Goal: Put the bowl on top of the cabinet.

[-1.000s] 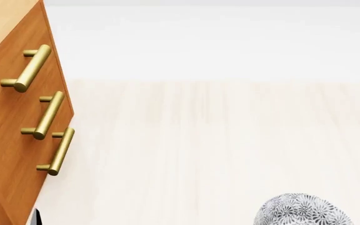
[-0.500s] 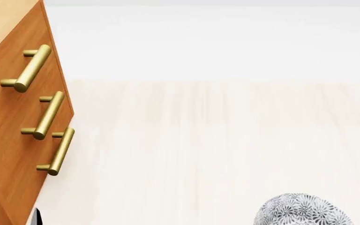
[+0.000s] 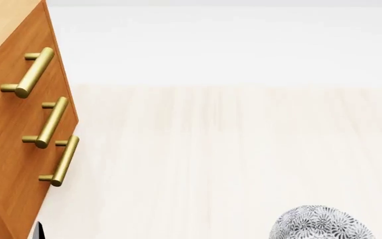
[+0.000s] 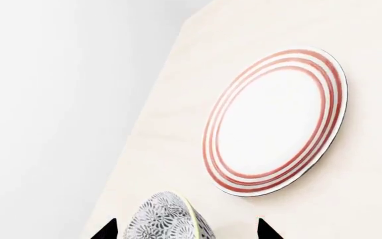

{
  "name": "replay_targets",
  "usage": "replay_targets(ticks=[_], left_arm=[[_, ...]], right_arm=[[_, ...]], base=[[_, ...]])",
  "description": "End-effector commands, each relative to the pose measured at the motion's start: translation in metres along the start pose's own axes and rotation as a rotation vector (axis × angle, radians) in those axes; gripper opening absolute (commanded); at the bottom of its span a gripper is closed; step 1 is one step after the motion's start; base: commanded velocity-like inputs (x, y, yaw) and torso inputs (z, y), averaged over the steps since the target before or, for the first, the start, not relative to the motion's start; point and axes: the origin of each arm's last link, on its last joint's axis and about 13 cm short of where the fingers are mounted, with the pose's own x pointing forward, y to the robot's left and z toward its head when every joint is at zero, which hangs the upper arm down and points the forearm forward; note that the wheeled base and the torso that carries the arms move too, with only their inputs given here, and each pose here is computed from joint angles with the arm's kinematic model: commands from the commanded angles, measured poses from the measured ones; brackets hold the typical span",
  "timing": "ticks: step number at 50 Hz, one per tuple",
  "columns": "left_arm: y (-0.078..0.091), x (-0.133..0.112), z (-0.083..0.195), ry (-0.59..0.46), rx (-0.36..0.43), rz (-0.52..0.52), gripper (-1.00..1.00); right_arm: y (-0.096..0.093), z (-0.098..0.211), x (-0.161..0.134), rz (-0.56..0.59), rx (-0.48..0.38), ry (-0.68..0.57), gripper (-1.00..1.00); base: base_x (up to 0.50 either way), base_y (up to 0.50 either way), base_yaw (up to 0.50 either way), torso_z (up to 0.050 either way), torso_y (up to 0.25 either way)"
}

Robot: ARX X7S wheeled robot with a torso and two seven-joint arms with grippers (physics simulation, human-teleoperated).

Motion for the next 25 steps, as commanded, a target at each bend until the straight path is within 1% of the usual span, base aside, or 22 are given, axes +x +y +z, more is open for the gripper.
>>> replay_targets(ticks=[1,10,21,24,25], left_arm=[[0.0,0.0,0.0,0.0,-0.001,0.0,1.0],[0.0,0.0,0.0,0.001,-0.001,-0.001,1.0],[0.0,0.001,-0.001,0.005,-0.003,-0.002,1.0],[0.0,0.001,-0.001,0.006,-0.003,-0.002,1.0],[0.0,0.001,-0.001,0.006,-0.003,-0.002,1.0]], right_arm=[[0.0,0.0,0.0,0.0,-0.007,0.024,1.0],[0.001,-0.003,0.004,-0.008,-0.026,0.051,1.0],[0.001,-0.005,0.008,-0.025,-0.027,0.068,1.0],[0.001,-0.009,0.013,-0.033,-0.038,0.115,1.0],[0.002,-0.009,0.014,-0.035,-0.039,0.112,1.0]], base=[[0.0,0.0,0.0,0.0,0.0],[0.0,0.0,0.0,0.0,0.0],[0.0,0.0,0.0,0.0,0.0],[0.0,0.0,0.0,0.0,0.0],[0.0,0.0,0.0,0.0,0.0]])
